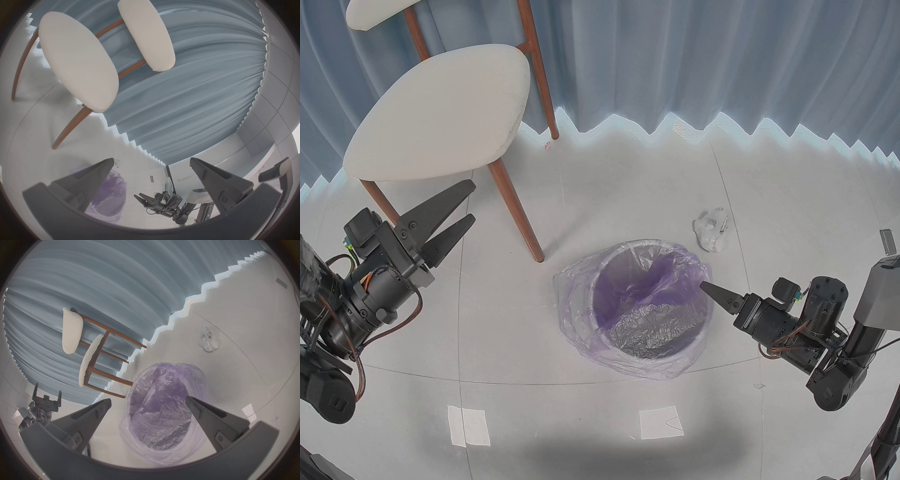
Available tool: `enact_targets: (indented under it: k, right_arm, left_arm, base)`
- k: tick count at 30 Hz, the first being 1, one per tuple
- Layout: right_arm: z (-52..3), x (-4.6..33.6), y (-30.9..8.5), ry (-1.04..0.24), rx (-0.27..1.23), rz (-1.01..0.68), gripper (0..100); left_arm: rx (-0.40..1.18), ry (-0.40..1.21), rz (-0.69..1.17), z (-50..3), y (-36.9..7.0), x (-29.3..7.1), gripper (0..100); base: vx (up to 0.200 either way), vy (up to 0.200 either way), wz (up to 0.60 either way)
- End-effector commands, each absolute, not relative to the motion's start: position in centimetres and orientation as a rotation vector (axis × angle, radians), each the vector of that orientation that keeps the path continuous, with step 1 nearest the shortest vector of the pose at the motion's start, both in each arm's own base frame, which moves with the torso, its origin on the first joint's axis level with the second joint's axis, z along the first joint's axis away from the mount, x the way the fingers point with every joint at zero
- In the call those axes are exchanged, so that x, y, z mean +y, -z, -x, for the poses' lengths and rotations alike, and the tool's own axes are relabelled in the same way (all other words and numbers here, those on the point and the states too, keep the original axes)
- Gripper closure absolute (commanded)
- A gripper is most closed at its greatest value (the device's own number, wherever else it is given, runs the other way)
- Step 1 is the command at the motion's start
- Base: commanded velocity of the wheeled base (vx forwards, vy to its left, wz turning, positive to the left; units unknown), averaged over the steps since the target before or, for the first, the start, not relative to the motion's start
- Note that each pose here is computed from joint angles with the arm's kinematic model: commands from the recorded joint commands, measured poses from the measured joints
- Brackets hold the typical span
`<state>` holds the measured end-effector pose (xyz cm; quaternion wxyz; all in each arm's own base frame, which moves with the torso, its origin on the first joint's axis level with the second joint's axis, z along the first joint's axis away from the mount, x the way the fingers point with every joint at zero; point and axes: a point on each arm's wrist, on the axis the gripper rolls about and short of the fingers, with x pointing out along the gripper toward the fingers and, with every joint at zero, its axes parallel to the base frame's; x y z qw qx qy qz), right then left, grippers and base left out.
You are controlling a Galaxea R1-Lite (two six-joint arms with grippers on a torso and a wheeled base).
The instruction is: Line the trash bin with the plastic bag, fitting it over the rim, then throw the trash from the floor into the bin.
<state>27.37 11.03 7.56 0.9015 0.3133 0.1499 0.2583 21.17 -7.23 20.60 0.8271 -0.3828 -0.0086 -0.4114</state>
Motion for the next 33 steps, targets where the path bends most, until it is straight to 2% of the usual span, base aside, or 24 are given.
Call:
enact_targets:
  k: [1, 7, 11, 14, 17, 23, 26, 29, 33]
  right_arm:
    - [-26.8, 11.0, -8.9, -0.555, 0.267, -0.649, 0]
    - [-26.9, 10.0, -9.7, -0.501, 0.310, -0.619, 0]
    - [-27.2, 7.2, -10.9, -0.403, 0.310, -0.542, 0]
    - [-27.2, 5.6, -10.8, -0.338, 0.363, -0.495, 0]
    - [-27.5, 4.3, -10.6, -0.299, 0.355, -0.452, 0]
    - [-27.4, 2.0, -10.0, -0.235, 0.347, -0.335, 0]
    - [-26.4, 2.2, -9.5, -0.264, 0.379, -0.318, 0]
    - [-23.9, 3.9, -8.4, -0.369, 0.472, -0.316, 0]
    - [-23.6, 4.9, -7.6, -0.381, 0.534, -0.317, 0]
  left_arm:
    - [-0.045, 0.918, 0.812, -19.6, -21.4, -7.5, 0]
    - [-0.027, 0.978, 0.805, -18.3, -21.4, -8.5, 0]
    - [0.004, 1.057, 0.796, -16.5, -21.1, -9.6, 0]
    - [0.051, 1.098, 0.780, -15.7, -20.3, -10.7, 0]
    - [0.093, 1.101, 0.762, -15.3, -19.2, -11.7, 0]
    - [0.208, 0.990, 0.616, -17.2, -14.8, -14.2, 0]
    - [0.214, 0.989, 0.612, -17.3, -14.6, -14.3, 0]
    - [0.239, 1.000, 0.644, -17.1, -14.6, -14.5, 0]
    - [0.271, 1.000, 0.651, -16.8, -14.1, -14.6, 0]
  base:
    - [0.000, 0.200, 0.00]
    - [0.000, 0.200, 0.00]
    - [0.000, 0.200, 0.00]
    - [0.000, 0.200, 0.00]
    - [0.000, 0.200, 0.00]
    - [0.000, 0.200, 0.00]
    - [0.000, 0.133, 0.00]
    - [0.000, 0.000, 0.00]
    - [0.000, 0.000, 0.00]
